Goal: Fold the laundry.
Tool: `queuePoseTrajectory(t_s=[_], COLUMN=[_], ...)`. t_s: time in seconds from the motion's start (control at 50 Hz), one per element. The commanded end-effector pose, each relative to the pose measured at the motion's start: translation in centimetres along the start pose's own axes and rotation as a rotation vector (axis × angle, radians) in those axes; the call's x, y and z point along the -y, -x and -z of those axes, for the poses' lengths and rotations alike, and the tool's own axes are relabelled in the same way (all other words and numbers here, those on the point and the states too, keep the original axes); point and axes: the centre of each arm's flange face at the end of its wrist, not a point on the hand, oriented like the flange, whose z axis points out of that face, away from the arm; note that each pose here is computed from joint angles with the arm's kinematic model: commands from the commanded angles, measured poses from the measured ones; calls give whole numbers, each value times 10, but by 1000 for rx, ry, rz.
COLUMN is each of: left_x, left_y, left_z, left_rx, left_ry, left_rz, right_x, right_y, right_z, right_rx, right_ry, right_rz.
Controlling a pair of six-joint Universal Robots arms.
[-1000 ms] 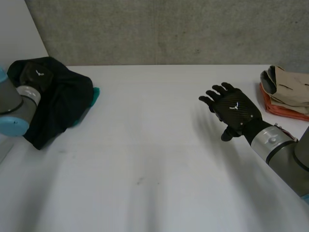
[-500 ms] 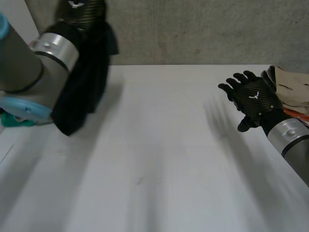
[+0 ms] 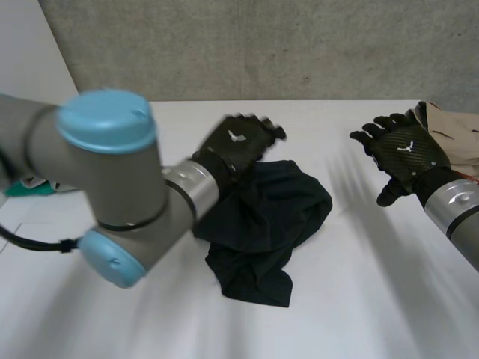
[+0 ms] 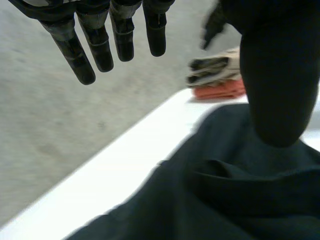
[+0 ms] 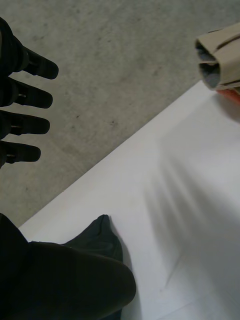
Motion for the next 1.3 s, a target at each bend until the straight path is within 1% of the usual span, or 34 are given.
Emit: queuePoseTrajectory(t_s=[0.02, 0.12, 0.2, 0.22, 0.28, 0.32, 0.38, 0.46, 0.54, 0.6, 0.66, 0.7, 0.76, 0.78, 0.84, 0.86, 0.94, 1.02, 1.06, 1.14, 1.16, 1.18, 1.22, 1.24, 1.3], left_x=[12, -15, -32, -36, -44, -53, -63, -77, -87, -88, -77, -60, -35, -8, 33, 53, 71, 69, 66, 51, 43, 22, 6, -5, -22], left_y=[36, 32, 24, 20, 8, 4, 1, 1, 2, 1, 3, 9, 14, 22, 33, 40, 63, 72, 74, 85, 89, 97, 108, 121, 135], left_z=[31, 46, 54, 53, 49, 41, 30, 10, -2, -8, -14, -20, -22, -19, -11, -6, -1, -1, -3, -12, -17, -29, -40, -50, -63], left_rx=[212, 249, 252, 244, 222, 220, 217, 216, 207, 198, 199, 218, 237, 258, 285, 305, 361, 380, 380, 391, 397, 409, 425, 446, 451], left_ry=[20, 117, 155, 146, 112, 88, 76, 77, 102, 109, 91, 40, -33, -106, -218, -275, -341, -339, -336, -311, -297, -265, -254, -258, -257], left_rz=[-1, 11, 17, 15, 7, -11, -12, -14, -10, -6, -8, -9, -16, -18, -16, -18, -17, -7, 3, 28, 31, 35, 29, 18, 3], right_x=[13, 17, 9, 10, 11, 6, -6, -17, -14, -10, 0, 17, 42, 61, 89, 106, 140, 163, 163, 157, 151, 147, 138, 130, 117], right_y=[-15, -20, -12, -2, 23, 36, 48, 67, 85, 83, 73, 57, 41, 30, 16, 7, -8, -11, -9, 28, 52, 64, 84, 103, 132], right_z=[1, -4, -22, -29, -36, -43, -49, -57, -66, -71, -75, -76, -71, -65, -53, -44, -19, 4, 8, 13, 11, 10, 5, 1, -3], right_rx=[-60, -31, 41, 97, 192, 230, 257, 283, 285, 247, 175, 106, 56, 32, 3, -17, -48, -43, -34, 80, 143, 174, 224, 263, 316], right_ry=[110, 162, 197, 199, 229, 252, 278, 288, 222, 179, 122, 58, -21, -73, -142, -181, -244, -270, -256, -197, -168, -153, -118, -84, -31], right_rz=[-152, -264, -333, -346, -356, -359, -378, -397, -380, -361, -330, -304, -285, -271, -245, -223, -191, -189, -196, -249, -285, -302, -335, -363, -396])
